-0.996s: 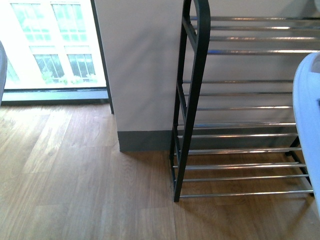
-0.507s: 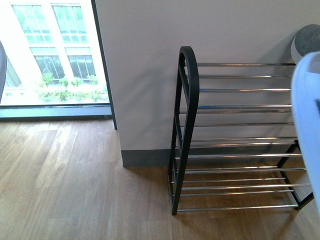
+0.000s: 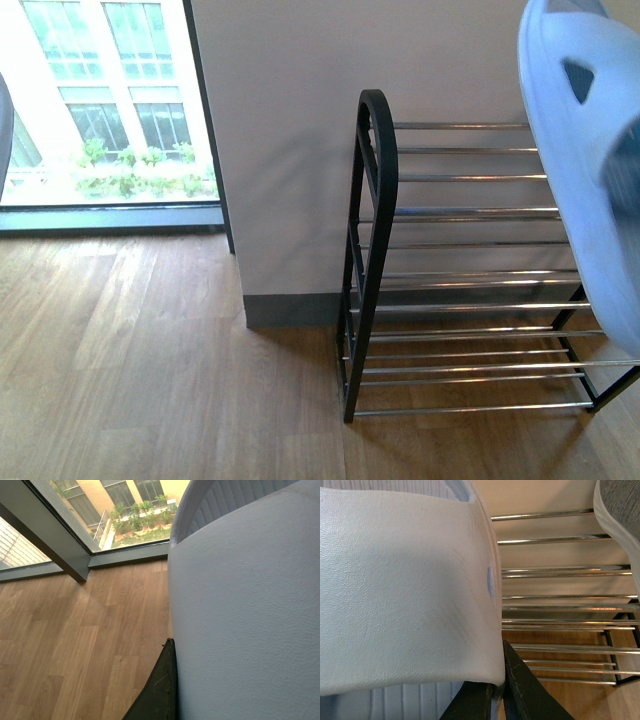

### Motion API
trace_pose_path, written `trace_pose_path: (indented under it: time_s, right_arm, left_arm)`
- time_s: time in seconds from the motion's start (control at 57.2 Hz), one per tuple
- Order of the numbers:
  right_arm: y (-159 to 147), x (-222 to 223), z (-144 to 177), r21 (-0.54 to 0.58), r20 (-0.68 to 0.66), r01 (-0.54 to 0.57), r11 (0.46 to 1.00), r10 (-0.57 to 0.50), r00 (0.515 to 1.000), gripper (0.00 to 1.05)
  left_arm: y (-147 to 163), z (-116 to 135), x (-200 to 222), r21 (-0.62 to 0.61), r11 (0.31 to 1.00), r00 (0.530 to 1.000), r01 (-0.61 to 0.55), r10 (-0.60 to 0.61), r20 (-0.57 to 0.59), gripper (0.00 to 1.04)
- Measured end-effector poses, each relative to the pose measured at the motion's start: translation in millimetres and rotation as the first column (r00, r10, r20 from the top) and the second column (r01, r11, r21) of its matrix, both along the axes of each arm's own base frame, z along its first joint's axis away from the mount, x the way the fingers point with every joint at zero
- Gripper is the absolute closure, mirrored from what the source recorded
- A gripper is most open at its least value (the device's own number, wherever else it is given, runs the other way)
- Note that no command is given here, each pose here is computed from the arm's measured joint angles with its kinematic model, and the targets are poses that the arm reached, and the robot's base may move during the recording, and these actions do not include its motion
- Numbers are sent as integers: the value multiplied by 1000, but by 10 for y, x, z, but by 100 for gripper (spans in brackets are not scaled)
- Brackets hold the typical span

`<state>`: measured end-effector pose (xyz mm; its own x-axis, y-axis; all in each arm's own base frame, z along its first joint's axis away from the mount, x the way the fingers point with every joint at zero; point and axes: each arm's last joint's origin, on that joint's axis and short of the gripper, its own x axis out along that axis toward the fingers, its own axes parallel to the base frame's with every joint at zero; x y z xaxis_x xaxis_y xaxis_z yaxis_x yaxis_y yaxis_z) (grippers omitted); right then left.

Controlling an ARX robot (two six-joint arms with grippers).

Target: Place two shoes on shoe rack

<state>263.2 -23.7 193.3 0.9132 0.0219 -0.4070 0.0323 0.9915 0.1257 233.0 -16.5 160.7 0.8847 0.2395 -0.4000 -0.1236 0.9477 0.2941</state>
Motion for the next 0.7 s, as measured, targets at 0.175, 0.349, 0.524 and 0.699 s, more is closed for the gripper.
trace_pose_path:
  time_s: [0.175, 0.349, 0.524, 0.699]
  right_arm:
    - [-12, 527, 100, -30, -87, 43, 999, -45, 995, 103]
    - [-28, 1008, 0, -114, -177, 75, 991, -95, 980, 103]
    - [-89, 1337, -120, -252, -233, 94, 963, -155, 960, 103]
    - [-162, 1469, -81, -353, -248, 85, 932, -181, 952, 103]
  left_arm:
    - [0, 0, 0, 0, 1000, 1000, 0, 0, 0, 103]
    - [0, -1, 0, 0, 1000, 1000, 0, 0, 0, 103]
    - [0, 0, 0, 0, 1000, 1000, 0, 0, 0, 103]
    - [0, 0, 0, 0, 1000, 1000, 0, 0, 0, 103]
